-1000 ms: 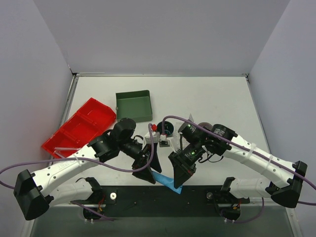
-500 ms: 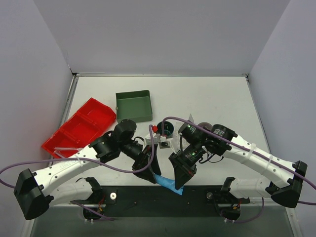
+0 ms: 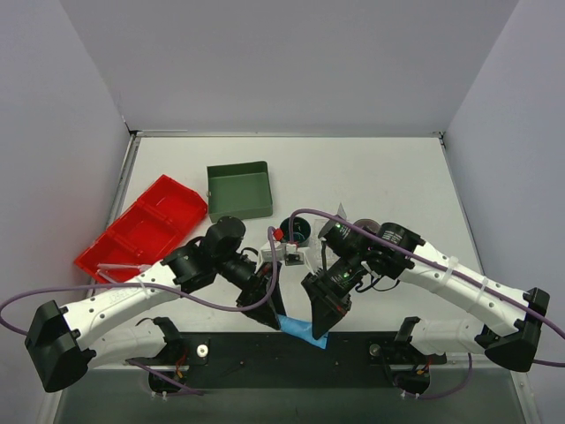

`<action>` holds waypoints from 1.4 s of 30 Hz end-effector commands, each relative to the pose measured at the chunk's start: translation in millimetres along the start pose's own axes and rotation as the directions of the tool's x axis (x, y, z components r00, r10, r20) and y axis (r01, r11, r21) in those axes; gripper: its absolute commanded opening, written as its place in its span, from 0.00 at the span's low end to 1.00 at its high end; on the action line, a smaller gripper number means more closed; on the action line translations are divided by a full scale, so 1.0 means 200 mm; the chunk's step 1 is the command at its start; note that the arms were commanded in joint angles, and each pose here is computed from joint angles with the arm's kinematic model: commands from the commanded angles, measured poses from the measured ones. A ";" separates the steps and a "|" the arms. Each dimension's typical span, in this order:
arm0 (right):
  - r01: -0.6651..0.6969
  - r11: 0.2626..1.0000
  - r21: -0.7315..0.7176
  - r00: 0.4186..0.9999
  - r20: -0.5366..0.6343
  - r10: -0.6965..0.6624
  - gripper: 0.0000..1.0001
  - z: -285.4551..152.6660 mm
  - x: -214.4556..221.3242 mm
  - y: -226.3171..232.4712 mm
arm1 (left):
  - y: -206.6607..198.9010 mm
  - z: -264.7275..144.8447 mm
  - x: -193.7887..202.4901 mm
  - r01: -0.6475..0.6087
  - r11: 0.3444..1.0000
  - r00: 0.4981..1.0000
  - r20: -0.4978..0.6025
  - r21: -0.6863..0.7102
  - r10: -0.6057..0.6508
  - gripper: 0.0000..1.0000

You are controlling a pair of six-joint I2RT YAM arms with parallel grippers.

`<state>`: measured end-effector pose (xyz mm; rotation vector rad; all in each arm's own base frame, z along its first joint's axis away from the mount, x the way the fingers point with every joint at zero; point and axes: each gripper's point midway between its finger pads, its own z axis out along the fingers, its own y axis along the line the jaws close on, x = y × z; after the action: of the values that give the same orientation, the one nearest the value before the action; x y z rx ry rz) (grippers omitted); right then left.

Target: Prepare toiletry sets of a toothbrush and toothpaste on the tray

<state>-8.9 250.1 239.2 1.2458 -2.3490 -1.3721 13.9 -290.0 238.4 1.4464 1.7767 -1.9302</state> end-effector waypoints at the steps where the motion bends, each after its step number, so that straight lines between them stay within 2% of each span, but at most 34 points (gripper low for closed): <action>1: 0.077 0.997 -0.019 0.995 0.062 -0.075 0.00 -0.04 -0.05 0.07 | -0.04 0.00 0.01 -0.020 0.999 1.000 -0.008 0.046 0.021 0.45; 6: 0.070 0.998 -0.004 0.992 0.104 -0.069 0.00 -0.07 -0.08 0.03 | -0.04 0.00 0.01 -0.020 0.999 1.000 -0.005 0.047 0.020 0.30; 9: 0.052 0.999 0.000 0.987 0.154 -0.052 0.01 -0.10 -0.11 -0.02 | -0.04 0.00 0.01 -0.022 0.999 1.000 0.005 0.039 0.022 0.25; 13: 0.040 0.999 0.007 0.971 0.236 -0.040 0.13 -0.14 -0.17 -0.07 | -0.03 0.00 -0.03 -0.039 0.999 0.998 0.044 0.018 0.038 0.12; 14: 0.043 0.999 0.007 0.966 0.256 -0.044 0.19 -0.14 -0.18 -0.08 | -0.02 0.00 -0.03 -0.033 0.999 0.998 0.054 0.007 0.033 0.10; 17: 0.047 0.999 0.010 0.954 0.295 -0.048 0.26 -0.14 -0.20 -0.11 | 0.00 -0.01 -0.08 -0.056 0.998 0.992 0.112 -0.019 0.057 0.00; 19: 0.036 0.999 0.007 0.949 0.312 -0.036 0.28 -0.14 -0.21 -0.12 | 0.01 -0.02 -0.12 -0.061 0.997 0.985 0.159 -0.039 0.066 0.00; 22: 0.026 0.999 0.027 0.932 0.360 -0.034 0.39 -0.16 -0.24 -0.15 | 0.05 -0.05 -0.18 -0.058 0.993 0.967 0.241 -0.103 0.082 0.00; 25: -0.006 0.998 0.063 0.891 0.453 -0.024 0.50 -0.23 -0.28 -0.19 | 0.12 -0.11 -0.22 -0.040 0.981 0.943 0.317 -0.192 0.100 0.00; 28: -0.017 0.996 0.082 0.833 0.552 -0.031 0.55 -0.31 -0.32 -0.21 | 0.17 -0.16 -0.25 -0.029 0.967 0.922 0.366 -0.252 0.122 0.00; 34: -0.060 0.994 0.088 0.761 0.649 -0.012 0.57 -0.33 -0.40 -0.28 | 0.20 -0.19 -0.27 -0.020 0.956 0.911 0.388 -0.293 0.138 0.00; 38: -0.033 0.997 0.070 0.699 0.714 -0.027 0.58 -0.36 -0.46 -0.27 | 0.22 -0.21 -0.28 -0.018 0.944 0.898 0.410 -0.330 0.161 0.00; 42: -0.048 0.994 0.096 0.687 0.726 -0.037 0.56 -0.37 -0.48 -0.30 | 0.23 -0.23 -0.28 -0.016 0.937 0.895 0.413 -0.348 0.169 0.00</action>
<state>108.8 249.3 235.3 0.7456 -2.9106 -1.9090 89.0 -292.7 236.5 0.8944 1.7826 -1.6753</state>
